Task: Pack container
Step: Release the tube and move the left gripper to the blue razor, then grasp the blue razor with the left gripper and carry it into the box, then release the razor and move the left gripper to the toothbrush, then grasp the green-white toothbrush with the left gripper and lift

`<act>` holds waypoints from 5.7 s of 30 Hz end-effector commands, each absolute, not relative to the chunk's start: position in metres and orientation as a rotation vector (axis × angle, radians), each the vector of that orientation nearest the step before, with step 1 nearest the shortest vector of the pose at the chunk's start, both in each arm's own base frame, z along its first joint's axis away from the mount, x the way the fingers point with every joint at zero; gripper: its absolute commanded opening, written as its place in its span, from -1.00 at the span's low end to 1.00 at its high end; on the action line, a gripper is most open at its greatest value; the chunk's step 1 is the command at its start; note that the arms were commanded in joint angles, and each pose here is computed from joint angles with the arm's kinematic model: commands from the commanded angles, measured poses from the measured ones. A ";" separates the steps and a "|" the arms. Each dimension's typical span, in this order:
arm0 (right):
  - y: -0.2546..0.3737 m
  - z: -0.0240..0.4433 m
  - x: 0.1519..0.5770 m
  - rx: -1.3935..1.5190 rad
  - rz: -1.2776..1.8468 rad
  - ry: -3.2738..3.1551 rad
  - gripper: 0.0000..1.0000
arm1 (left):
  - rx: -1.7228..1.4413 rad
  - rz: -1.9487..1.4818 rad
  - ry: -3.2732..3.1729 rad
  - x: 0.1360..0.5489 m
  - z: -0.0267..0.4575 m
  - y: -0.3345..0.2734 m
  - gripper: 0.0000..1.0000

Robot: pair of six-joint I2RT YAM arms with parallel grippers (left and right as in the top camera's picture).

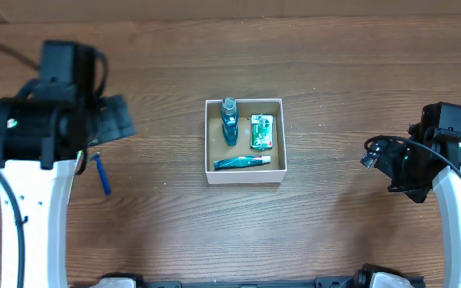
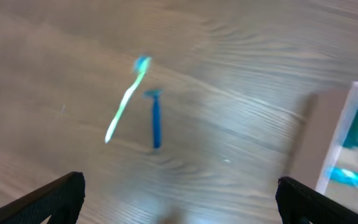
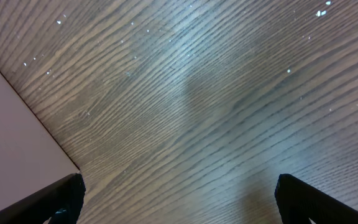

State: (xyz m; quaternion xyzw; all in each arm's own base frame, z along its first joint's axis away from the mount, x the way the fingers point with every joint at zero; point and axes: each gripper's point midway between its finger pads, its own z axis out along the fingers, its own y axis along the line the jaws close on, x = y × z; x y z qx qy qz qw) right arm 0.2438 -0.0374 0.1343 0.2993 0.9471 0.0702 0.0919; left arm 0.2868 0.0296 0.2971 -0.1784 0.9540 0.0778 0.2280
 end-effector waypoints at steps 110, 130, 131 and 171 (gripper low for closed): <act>-0.037 0.140 0.247 0.870 0.220 2.784 1.00 | 1.178 -0.041 2.635 0.336 0.071 -0.253 -0.49; -0.037 0.140 0.248 0.868 0.219 2.781 1.00 | 0.790 0.055 2.540 0.330 0.268 -0.184 0.88; -0.037 0.140 0.248 0.868 0.219 2.781 1.00 | 0.712 0.059 2.552 0.331 0.274 -0.170 0.97; -0.037 0.140 0.248 0.869 0.219 2.782 1.00 | -0.698 0.023 2.985 0.307 0.017 0.163 1.00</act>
